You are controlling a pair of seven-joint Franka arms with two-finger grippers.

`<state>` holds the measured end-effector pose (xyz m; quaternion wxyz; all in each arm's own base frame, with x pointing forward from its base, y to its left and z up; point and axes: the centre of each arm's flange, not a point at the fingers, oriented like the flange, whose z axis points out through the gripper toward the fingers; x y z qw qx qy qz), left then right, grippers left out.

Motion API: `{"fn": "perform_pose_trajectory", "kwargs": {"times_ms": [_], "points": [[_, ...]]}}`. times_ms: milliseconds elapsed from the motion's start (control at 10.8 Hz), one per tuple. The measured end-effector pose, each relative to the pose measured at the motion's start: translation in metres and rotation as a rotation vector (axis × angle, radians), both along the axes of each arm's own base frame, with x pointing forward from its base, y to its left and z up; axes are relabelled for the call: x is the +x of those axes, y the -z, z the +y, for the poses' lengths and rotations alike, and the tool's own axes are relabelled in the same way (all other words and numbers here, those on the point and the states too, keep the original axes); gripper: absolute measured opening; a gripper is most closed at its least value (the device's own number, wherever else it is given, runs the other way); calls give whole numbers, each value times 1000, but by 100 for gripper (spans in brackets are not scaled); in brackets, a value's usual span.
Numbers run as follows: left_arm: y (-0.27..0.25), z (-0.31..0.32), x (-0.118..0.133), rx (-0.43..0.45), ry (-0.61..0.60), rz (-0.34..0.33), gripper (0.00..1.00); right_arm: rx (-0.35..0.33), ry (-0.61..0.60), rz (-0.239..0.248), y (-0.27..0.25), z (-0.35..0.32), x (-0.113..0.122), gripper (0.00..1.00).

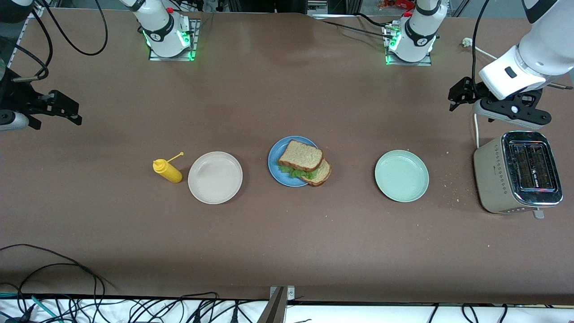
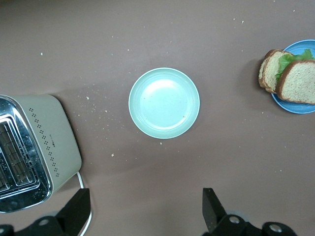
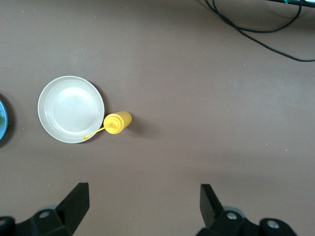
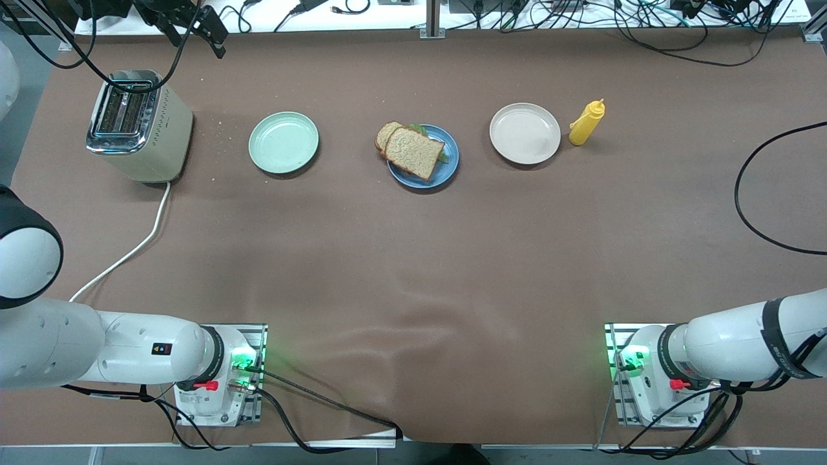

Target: Make sandwich in blue plate with both arms

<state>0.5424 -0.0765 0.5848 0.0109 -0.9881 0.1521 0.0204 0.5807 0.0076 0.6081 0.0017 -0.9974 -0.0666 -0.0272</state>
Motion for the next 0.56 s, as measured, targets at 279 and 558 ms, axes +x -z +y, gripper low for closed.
{"fn": "perform_pose_trajectory", "kwargs": {"times_ms": [279, 558], "points": [[0, 3, 0, 0, -6, 1, 100, 0, 0, 5, -5, 0, -2, 100], [0, 4, 1, 0, -8, 2, 100, -5, 1, 8, -5, -1, -2, 100]]}}
